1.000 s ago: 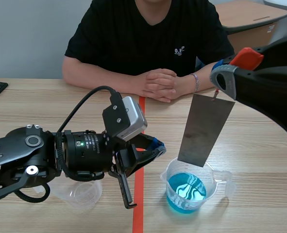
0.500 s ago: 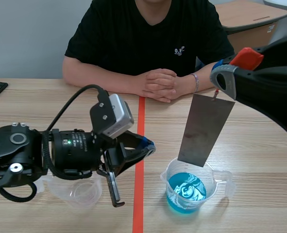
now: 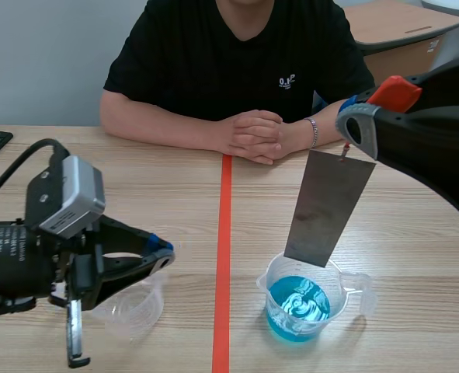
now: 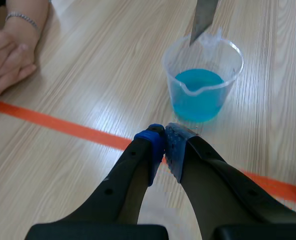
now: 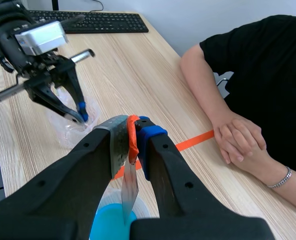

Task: Do the redox reaction experiment.
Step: 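Raise the plate and point at it, then put the plate into the left beaker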

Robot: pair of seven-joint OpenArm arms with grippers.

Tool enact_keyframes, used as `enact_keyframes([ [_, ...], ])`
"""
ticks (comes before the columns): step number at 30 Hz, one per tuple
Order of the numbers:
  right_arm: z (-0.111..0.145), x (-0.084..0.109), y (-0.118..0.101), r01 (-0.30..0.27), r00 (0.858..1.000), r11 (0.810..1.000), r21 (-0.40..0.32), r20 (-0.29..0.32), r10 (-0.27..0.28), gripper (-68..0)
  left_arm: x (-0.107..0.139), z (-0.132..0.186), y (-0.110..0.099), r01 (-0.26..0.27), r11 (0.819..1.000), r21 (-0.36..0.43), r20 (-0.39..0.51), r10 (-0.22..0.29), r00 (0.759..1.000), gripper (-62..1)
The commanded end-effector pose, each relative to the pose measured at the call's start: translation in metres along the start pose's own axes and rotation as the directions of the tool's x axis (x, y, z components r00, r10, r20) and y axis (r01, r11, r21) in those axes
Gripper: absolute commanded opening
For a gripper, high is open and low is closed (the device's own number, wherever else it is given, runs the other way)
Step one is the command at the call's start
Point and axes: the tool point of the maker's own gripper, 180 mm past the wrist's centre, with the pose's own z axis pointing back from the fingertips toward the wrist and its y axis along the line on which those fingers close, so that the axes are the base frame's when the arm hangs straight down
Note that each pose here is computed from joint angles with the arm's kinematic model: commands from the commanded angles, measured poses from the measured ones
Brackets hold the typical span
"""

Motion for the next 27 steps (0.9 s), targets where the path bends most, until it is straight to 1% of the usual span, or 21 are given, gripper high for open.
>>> enact_keyframes([
  [1, 0.000, 0.010, 0.002, -0.017, 0.999, 1.000, 0.013, 0.031, 0.017, -65.8, 0.000, 0.011, 0.001, -0.010, 1.000, 0.017, 0.006, 0.010, 1.000, -56.7],
  [8, 0.000, 0.010, 0.002, -0.017, 0.999, 1.000, 0.013, 0.031, 0.017, -65.8, -0.034, 0.061, -0.006, -0.076, 0.995, 0.066, -0.086, 0.081, 0.993, -56.7],
  [11, 0.000, 0.010, 0.002, -0.017, 0.999, 1.000, 0.013, 0.031, 0.017, -65.8, -0.049, 0.079, -0.010, -0.125, 0.985, 0.120, -0.125, 0.140, 0.982, -56.7],
  [16, 0.000, 0.010, 0.002, -0.018, 0.999, 1.000, 0.013, 0.031, 0.017, -65.8, -0.068, 0.104, -0.017, -0.159, 0.965, 0.207, -0.167, 0.195, 0.967, -56.7],
  [18, 0.000, 0.010, 0.002, -0.018, 0.999, 1.000, 0.013, 0.031, 0.017, -65.8, -0.075, 0.114, -0.018, -0.168, 0.950, 0.263, -0.180, 0.219, 0.959, -56.7],
  [20, 0.000, 0.010, 0.002, -0.018, 0.999, 1.000, 0.012, 0.031, 0.018, -65.8, -0.082, 0.125, -0.017, -0.170, 0.927, 0.333, -0.190, 0.243, 0.951, -56.7],
  [22, -0.001, 0.011, 0.001, -0.021, 0.999, 1.000, 0.012, 0.032, 0.021, -65.8, -0.089, 0.137, -0.018, -0.176, 0.899, 0.401, -0.196, 0.272, 0.942, -56.7],
  [24, -0.001, 0.011, 0.001, -0.025, 0.999, 1.000, 0.011, 0.034, 0.025, -65.8, -0.096, 0.149, -0.019, -0.177, 0.867, 0.466, -0.201, 0.299, 0.933, -56.7],
  [25, -0.001, 0.012, 0.000, -0.025, 0.999, 1.000, 0.010, 0.035, 0.025, -65.8, -0.099, 0.154, -0.021, -0.174, 0.854, 0.489, -0.209, 0.309, 0.928, -56.7],
  [27, -0.001, 0.012, 0.000, -0.025, 0.999, 1.000, 0.010, 0.036, 0.024, -65.8, -0.106, 0.165, -0.028, -0.193, 0.825, 0.531, -0.210, 0.349, 0.913, -56.7],
])
